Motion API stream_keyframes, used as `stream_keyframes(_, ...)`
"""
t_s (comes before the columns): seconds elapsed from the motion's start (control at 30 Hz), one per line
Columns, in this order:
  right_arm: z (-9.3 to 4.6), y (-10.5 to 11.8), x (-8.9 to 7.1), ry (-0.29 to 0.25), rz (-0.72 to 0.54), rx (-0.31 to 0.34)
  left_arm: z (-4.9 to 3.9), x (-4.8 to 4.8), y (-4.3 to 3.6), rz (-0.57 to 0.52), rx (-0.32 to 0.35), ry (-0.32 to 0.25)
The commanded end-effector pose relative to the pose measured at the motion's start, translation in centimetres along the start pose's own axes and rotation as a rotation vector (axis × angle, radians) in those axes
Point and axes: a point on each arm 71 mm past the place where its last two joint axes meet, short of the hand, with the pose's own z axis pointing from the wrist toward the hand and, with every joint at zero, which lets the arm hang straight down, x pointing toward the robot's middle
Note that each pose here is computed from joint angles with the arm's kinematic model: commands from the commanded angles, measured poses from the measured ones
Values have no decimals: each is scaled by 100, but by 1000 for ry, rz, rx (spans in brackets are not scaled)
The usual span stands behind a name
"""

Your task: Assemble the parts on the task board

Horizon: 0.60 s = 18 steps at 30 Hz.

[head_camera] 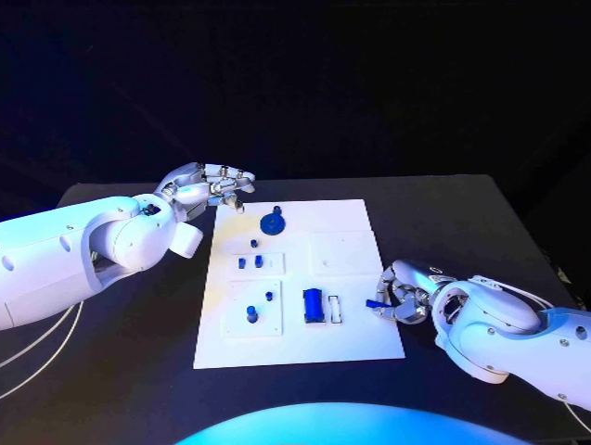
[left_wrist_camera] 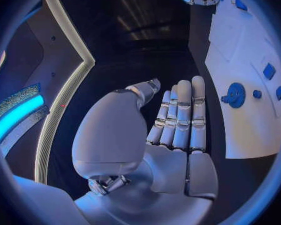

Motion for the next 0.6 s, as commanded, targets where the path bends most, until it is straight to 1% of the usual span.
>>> stream_keyframes(0.03, -43, -12, 90, 36, 4, 16, 3, 24, -11, -5, 5, 16)
stream_keyframes(0.23, -89, 128, -16, 10, 77, -24, 8, 31, -11, -5, 5, 17)
stream_keyframes(0.33, -105, 200, -46, 9, 113, -39, 11, 34, -10, -5, 5, 18)
stream_keyframes(0.43, -107, 285, -50, 17, 147, -55, 14, 38, -10, -6, 5, 19)
stream_keyframes(0.6, -77, 392, -10, 46, 184, -66, 20, 52, -10, -6, 5, 24)
